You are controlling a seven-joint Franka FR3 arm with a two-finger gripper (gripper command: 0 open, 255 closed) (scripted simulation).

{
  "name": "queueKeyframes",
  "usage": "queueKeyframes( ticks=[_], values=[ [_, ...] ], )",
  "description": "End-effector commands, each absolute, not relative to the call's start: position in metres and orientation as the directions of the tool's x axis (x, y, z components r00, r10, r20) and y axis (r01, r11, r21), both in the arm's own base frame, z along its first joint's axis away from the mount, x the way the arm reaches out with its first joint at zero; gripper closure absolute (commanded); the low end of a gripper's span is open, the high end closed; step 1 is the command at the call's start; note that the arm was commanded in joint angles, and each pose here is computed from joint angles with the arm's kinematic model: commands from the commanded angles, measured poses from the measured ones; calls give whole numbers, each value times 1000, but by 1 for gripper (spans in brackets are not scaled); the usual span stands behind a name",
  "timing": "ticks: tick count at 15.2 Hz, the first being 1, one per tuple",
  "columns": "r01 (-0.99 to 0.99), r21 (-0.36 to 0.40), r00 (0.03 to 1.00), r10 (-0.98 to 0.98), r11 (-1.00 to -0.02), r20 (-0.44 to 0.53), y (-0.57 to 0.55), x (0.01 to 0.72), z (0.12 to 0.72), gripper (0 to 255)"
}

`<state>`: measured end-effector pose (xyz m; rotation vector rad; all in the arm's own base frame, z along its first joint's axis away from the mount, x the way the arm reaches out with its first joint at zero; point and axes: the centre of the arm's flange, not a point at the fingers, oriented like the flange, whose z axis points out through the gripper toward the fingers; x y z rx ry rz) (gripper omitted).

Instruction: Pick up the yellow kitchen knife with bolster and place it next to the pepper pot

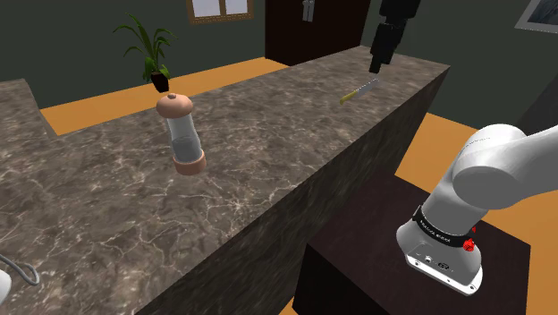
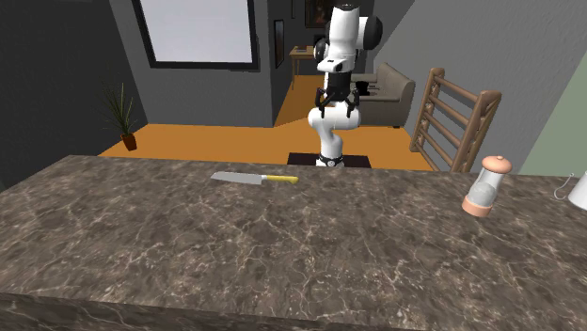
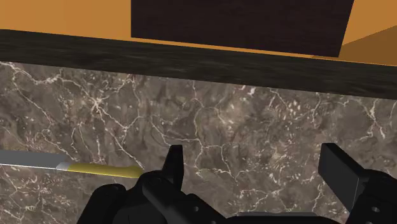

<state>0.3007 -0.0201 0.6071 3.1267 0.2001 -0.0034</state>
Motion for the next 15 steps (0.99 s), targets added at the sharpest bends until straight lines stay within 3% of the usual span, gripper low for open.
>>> queueKeyframes(
  ticks=[1, 8, 15],
  values=[
    [127, 8, 992, 127, -992, -3, -20, 301, 607, 0],
    [462, 13, 886, 462, -887, -30, -102, 300, 570, 0],
    [740, 7, 671, 739, -672, -58, -179, 327, 534, 0]
  ],
)
